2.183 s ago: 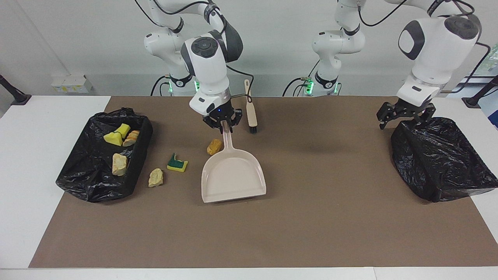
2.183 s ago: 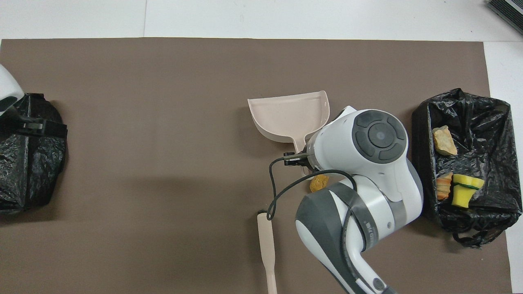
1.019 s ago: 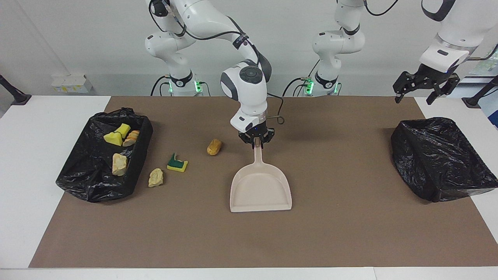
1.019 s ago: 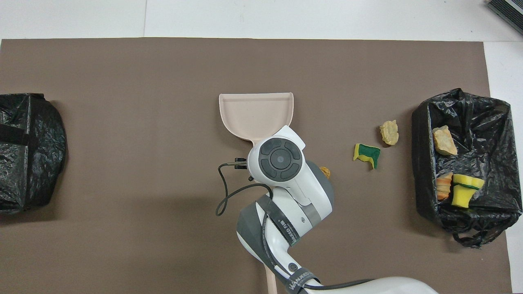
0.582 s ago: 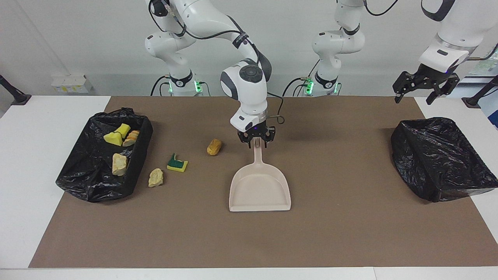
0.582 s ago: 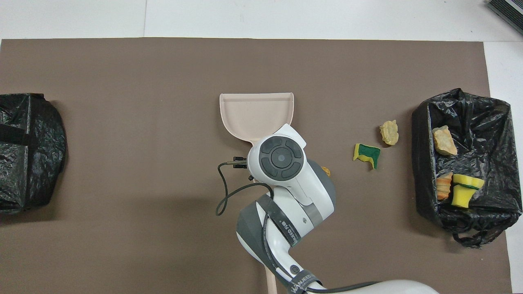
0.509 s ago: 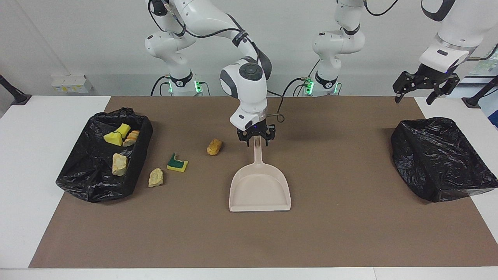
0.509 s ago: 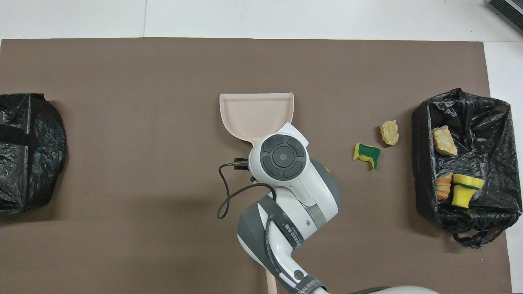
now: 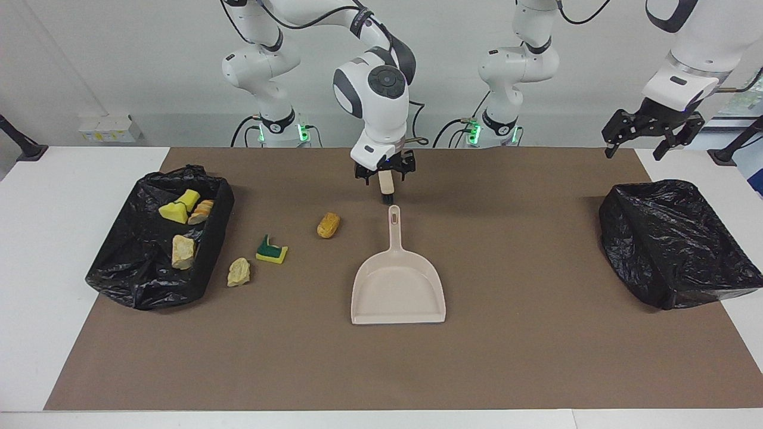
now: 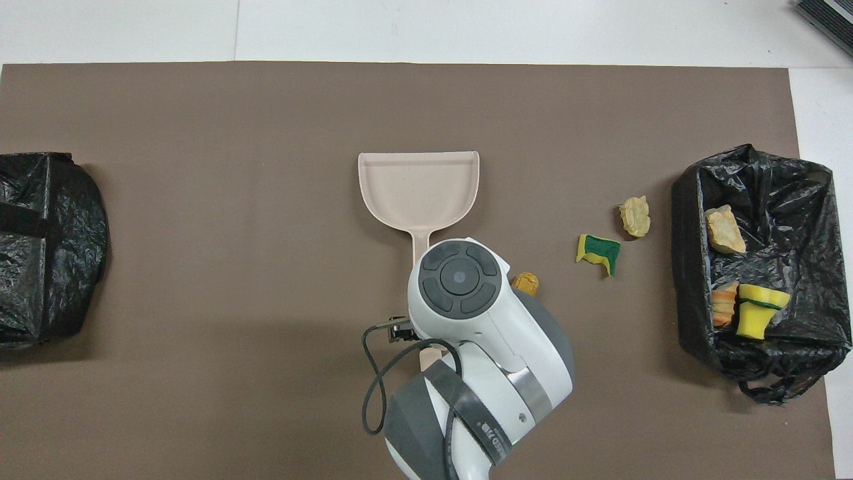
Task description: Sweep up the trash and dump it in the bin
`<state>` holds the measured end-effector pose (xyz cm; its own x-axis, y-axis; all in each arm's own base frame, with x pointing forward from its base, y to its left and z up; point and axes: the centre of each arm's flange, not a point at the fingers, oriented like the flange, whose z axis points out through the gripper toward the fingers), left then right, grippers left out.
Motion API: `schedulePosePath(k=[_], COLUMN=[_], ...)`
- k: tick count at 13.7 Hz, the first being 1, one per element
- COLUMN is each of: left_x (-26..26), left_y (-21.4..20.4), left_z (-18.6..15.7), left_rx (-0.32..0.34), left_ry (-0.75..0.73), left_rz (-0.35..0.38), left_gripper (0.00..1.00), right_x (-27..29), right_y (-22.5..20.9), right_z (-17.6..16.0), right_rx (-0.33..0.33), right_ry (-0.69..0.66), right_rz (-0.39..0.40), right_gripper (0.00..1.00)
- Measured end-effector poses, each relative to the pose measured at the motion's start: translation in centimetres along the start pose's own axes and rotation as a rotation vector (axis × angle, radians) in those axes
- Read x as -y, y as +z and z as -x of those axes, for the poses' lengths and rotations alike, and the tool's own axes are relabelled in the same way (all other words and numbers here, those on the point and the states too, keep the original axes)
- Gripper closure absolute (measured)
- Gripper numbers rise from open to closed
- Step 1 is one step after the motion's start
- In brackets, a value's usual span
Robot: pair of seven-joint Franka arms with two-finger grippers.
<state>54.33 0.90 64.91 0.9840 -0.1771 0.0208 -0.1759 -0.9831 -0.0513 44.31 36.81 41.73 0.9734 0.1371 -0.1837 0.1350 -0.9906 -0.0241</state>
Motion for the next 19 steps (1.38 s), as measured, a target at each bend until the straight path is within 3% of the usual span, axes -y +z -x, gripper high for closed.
schedulePosePath(k=[7,11,16,19], left_x=[0.0,0.0,0.0,0.0], left_y=[0.0,0.0,0.0,0.0], left_z=[0.0,0.0,0.0,0.0], left_rx=[0.0,0.0,0.0,0.0], left_ry=[0.0,0.0,0.0,0.0], left_rz=[0.0,0.0,0.0,0.0], left_gripper=[0.0,0.0,0.0,0.0], right_x=[0.9,4.0,2.7,3.1], right_y=[5.6,10.3,12.9,12.5], right_z=[8.8,13.2,14.5,14.9], right_rx=[0.158,0.168,0.207,0.207], right_ry=[-0.103,-0.087,-0.039,0.053], right_rz=[-0.036,-0.019,0.022,-0.018], right_gripper=[0.0,0.0,0.0,0.0])
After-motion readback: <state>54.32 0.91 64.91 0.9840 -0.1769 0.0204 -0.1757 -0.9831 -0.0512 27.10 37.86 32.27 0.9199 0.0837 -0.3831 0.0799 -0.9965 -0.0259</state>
